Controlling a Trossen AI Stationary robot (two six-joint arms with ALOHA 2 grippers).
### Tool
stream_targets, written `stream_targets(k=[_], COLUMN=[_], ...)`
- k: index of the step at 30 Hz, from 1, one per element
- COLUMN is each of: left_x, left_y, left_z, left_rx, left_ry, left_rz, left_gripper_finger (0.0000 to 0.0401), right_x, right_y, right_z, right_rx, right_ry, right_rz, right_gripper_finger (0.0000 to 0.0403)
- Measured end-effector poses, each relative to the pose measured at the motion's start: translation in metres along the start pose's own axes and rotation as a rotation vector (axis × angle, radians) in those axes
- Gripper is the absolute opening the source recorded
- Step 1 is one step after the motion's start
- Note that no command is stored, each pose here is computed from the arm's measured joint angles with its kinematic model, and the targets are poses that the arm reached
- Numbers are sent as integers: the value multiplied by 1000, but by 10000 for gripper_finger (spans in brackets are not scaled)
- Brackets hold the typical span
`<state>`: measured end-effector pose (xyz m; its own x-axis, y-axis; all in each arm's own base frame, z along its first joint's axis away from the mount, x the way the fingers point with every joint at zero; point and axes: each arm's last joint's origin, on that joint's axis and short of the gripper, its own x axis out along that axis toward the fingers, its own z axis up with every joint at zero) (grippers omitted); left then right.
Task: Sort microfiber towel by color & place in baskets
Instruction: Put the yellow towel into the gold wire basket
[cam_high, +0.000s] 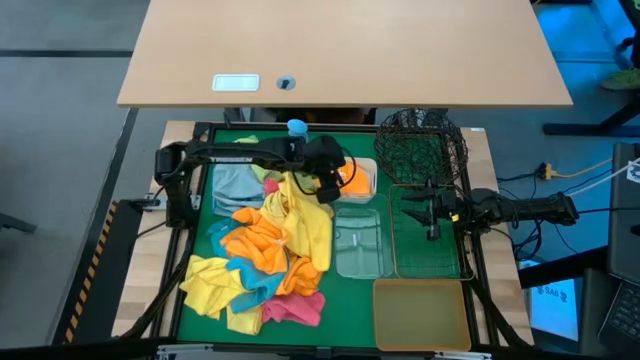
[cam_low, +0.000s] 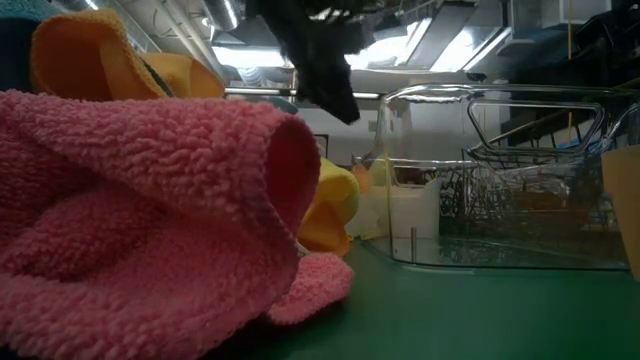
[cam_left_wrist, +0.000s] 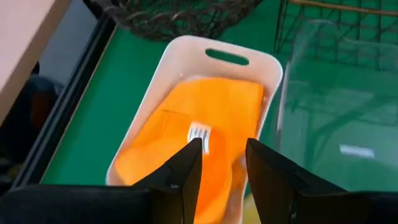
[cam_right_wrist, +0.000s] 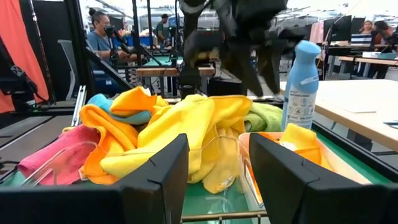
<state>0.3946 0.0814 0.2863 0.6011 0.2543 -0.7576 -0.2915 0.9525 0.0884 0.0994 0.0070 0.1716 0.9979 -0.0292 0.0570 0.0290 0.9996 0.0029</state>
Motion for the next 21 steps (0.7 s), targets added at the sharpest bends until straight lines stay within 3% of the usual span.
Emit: stream_targets(k=[7,14,21], left_x=[-30,-42,-49], left_y=[-17,-40,-56], left_z=[-6,-28,-36], left_rx=[67,190,293], left_ry=[182,394,446], left_rz=[-53,-84,-54], left_gripper_finger=[118,118,118], right_x=[0,0,0], right_y=[0,0,0], right_z=[0,0,0], right_rx=[0,0,0], right_ry=[0,1,1], right_rz=[1,1,1], right_gripper_finger=[170,170,170])
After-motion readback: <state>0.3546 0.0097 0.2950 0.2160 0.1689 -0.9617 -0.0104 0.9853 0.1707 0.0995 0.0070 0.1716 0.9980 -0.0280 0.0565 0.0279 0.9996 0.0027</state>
